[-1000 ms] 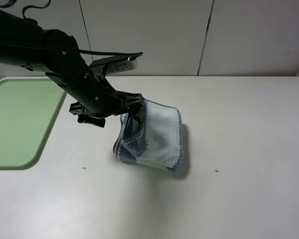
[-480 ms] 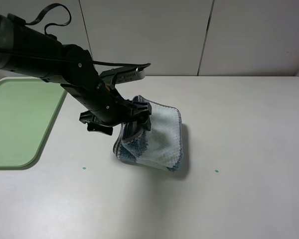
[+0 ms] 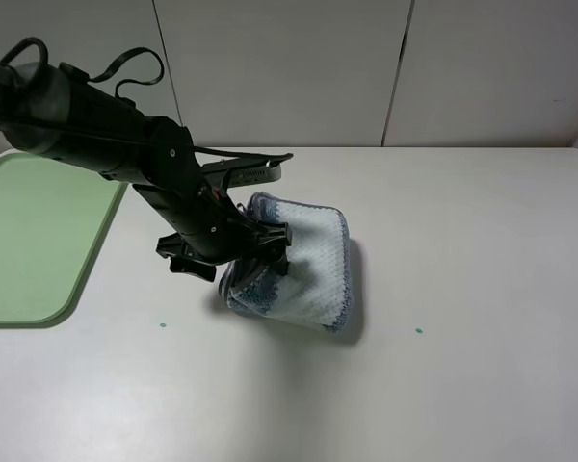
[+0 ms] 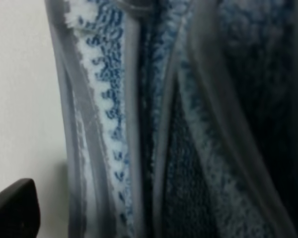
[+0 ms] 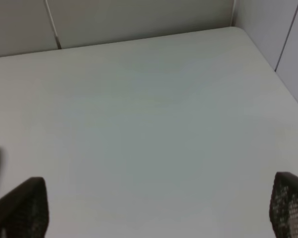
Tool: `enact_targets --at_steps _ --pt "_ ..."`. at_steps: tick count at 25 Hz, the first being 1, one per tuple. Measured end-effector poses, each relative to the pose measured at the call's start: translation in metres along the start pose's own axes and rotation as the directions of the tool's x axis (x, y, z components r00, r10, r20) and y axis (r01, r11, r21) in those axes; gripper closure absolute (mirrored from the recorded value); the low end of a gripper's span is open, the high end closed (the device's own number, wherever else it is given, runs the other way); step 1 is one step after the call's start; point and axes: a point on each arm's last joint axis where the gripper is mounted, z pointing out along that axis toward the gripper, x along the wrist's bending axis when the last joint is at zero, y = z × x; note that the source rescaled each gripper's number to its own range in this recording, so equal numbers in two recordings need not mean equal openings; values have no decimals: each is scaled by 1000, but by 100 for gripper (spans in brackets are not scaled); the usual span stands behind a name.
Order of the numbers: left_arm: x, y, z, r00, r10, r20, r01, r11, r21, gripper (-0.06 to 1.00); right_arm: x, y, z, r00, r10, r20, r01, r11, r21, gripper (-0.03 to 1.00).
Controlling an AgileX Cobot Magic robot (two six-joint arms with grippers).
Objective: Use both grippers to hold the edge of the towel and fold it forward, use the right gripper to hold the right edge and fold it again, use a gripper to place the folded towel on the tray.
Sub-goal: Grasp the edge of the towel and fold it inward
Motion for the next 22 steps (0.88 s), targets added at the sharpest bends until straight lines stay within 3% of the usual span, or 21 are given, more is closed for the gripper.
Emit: enact_targets --at_steps 10,13,16,22 --pt "-5 0 19 1000 20 13 -19 998 -56 -6 0 0 0 1000 0 0 0 1000 0 -3" --pt "-7 1 19 1000 23 20 -21 997 -76 -1 0 0 0 1000 0 0 0 1000 0 -3" --pt "-7 2 19 999 23 23 -21 996 -87 17 0 0 0 1000 0 0 0 1000 0 -3" --pt "-7 3 19 999 24 26 -21 995 -94 68 0 0 0 1000 0 0 0 1000 0 -3"
